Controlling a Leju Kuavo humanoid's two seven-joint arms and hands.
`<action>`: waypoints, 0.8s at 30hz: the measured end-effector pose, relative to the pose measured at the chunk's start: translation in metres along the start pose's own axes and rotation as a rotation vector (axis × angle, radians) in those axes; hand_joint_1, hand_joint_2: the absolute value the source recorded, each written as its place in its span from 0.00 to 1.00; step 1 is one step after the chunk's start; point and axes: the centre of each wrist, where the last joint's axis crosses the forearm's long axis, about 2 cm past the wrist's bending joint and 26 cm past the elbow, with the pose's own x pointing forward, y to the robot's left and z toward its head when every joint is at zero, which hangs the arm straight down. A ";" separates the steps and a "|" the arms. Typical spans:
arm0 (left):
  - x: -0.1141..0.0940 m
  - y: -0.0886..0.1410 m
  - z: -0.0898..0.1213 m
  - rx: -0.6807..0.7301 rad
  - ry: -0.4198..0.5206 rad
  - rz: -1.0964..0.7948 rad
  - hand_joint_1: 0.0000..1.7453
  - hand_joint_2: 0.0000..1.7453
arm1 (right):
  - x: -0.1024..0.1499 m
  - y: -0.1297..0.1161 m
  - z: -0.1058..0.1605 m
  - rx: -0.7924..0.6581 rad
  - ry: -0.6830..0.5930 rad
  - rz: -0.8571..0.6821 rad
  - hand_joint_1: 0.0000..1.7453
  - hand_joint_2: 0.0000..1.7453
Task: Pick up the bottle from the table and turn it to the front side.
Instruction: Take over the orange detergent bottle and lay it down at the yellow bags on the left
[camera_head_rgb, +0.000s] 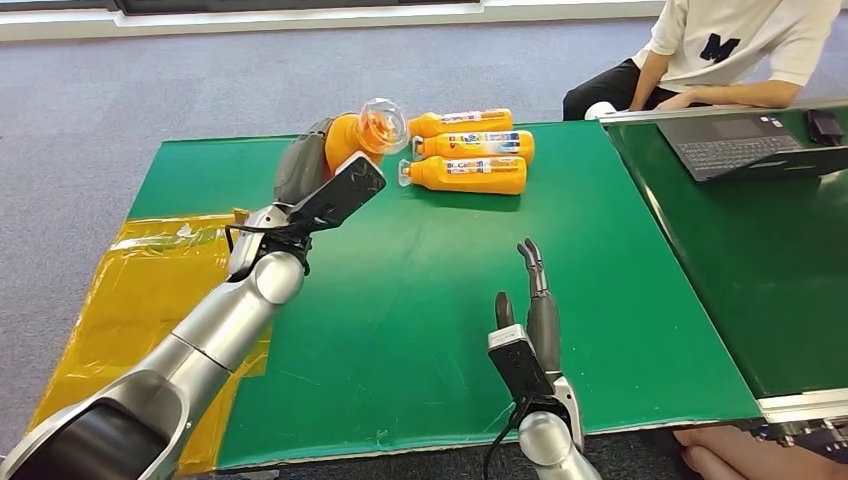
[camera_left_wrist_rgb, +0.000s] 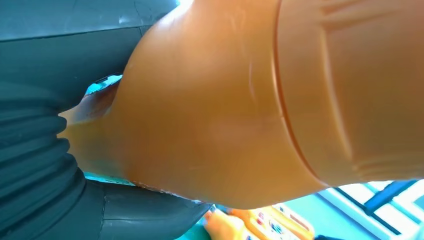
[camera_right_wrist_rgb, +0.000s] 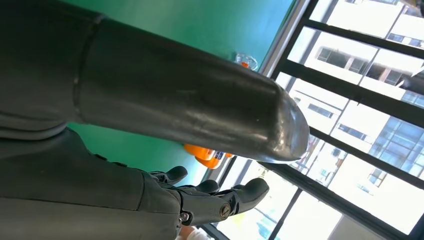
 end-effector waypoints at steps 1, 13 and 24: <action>-0.004 0.002 0.001 0.002 0.001 -0.025 1.00 1.00 | -0.001 -0.002 0.002 -0.005 0.005 0.004 0.00 0.00; -0.050 0.025 0.017 0.009 0.024 -0.306 1.00 1.00 | -0.011 -0.017 0.030 -0.061 0.047 0.047 0.00 0.00; -0.133 0.028 0.076 -0.055 0.150 -0.508 1.00 1.00 | -0.015 -0.020 0.044 -0.073 0.065 0.067 0.00 0.00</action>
